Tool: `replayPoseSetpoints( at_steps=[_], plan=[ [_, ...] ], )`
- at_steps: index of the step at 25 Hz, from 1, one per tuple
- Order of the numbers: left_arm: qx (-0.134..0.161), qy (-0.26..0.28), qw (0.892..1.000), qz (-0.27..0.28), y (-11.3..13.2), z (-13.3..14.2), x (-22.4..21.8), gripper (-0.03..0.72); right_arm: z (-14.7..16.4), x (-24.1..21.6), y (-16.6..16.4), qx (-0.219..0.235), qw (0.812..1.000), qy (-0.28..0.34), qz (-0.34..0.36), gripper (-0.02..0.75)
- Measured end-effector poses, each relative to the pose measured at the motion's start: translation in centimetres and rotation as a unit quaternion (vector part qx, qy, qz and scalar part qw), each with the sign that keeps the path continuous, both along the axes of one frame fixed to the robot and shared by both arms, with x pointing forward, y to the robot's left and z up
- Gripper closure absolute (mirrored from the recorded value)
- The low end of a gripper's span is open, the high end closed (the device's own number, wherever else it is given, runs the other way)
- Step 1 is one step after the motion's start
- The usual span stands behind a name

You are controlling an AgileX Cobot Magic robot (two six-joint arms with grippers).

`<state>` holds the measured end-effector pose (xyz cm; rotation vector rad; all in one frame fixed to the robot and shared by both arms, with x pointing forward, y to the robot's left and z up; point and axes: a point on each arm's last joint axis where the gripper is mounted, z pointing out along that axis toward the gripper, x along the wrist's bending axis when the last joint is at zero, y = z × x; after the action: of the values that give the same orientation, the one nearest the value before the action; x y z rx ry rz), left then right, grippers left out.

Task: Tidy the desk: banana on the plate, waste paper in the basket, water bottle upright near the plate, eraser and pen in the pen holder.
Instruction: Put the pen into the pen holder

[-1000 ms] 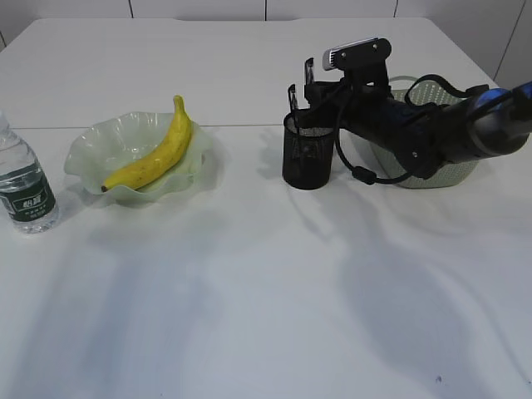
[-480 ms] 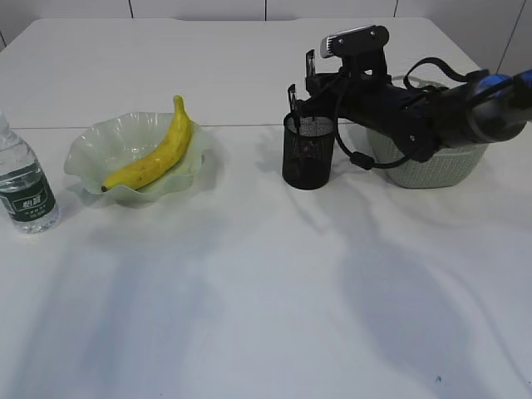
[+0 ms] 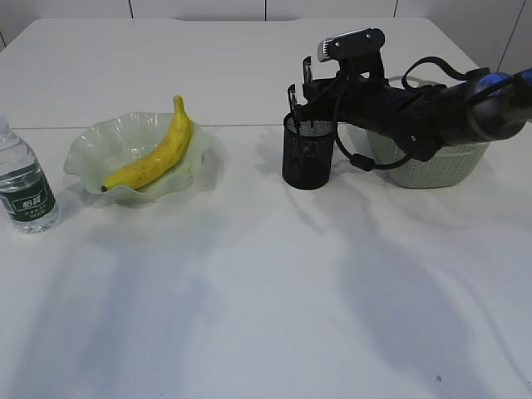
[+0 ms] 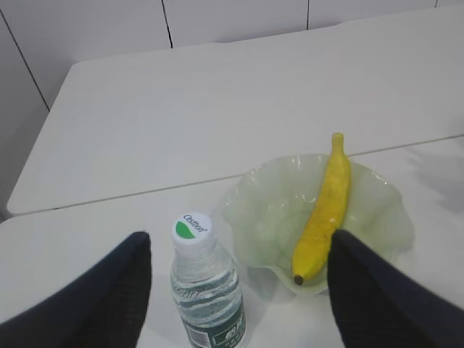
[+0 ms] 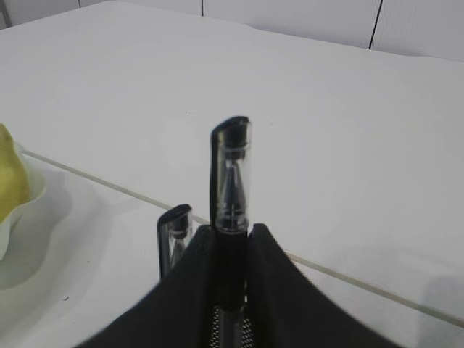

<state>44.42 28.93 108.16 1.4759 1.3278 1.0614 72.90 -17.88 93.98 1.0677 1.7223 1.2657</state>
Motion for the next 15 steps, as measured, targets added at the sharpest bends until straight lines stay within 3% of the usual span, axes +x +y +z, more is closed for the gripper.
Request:
replayPoseSetpoints(
  at_steps=[15],
  plan=[
    [0.0, -0.007, 1.0, 0.002, 0.03, 0.1, 0.08, 0.151, 0.43, -0.15, -0.14, -0.011, 1.0, 0.012, -0.004, 0.537]
  ],
)
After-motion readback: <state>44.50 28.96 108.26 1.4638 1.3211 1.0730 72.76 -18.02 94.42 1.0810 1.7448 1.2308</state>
